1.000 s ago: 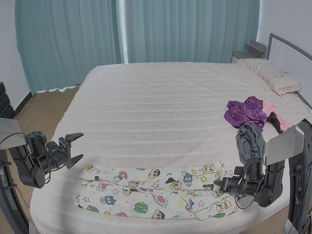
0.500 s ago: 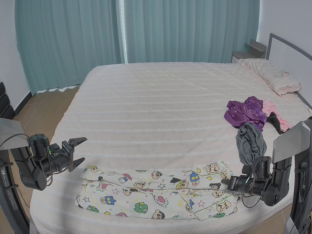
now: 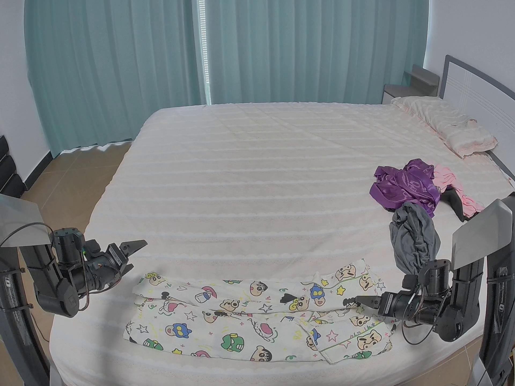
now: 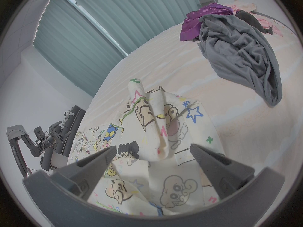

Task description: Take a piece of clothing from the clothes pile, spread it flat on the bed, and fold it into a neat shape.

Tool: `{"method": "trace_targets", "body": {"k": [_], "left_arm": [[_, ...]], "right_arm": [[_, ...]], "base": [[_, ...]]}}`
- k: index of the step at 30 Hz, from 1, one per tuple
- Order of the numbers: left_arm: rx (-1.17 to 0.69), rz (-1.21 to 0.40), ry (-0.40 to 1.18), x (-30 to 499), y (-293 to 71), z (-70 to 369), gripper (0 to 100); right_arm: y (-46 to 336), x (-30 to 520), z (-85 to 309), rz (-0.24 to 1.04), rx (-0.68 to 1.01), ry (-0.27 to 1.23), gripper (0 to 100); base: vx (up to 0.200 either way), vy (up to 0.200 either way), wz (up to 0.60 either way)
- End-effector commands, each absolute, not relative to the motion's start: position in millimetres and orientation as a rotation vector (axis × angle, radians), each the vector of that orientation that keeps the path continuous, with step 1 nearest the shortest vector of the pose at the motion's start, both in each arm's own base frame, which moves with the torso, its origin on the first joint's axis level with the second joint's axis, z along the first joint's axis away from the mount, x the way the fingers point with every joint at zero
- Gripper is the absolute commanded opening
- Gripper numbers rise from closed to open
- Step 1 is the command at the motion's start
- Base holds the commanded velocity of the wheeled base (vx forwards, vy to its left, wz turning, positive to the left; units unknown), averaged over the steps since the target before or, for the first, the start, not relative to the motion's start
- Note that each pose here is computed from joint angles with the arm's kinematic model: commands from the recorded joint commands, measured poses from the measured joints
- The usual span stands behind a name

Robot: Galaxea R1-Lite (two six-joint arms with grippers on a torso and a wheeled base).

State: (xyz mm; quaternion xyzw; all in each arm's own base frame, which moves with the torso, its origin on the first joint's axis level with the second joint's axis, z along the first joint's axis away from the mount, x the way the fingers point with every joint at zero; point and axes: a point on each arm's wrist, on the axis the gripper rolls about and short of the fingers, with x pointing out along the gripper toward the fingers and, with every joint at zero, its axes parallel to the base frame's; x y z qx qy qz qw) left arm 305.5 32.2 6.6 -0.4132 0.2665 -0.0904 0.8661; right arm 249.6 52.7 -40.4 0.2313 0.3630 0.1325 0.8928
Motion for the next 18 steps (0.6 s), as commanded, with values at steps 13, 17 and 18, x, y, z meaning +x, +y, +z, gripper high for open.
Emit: {"method": "trace_targets", "body": {"k": [13,17,18], "left_arm": [[-0.579,-0.148,0.775,345.4,16.3,20.7,100],[-0.504,-0.17,0.822,344.6,16.3,16.0,100],[-0.504,-0.17,0.822,344.6,16.3,16.0,100]], "right_arm": [[51.8,238.8,-41.1,0.269,0.479,0.789,100],[51.8,238.8,-41.1,0.269,0.479,0.789,100],[51.8,238.8,-41.1,0.269,0.479,0.789,100]], "base": [[0.0,0.0,0.0],[0.0,0.0,0.0],[0.0,0.0,0.0]]}}
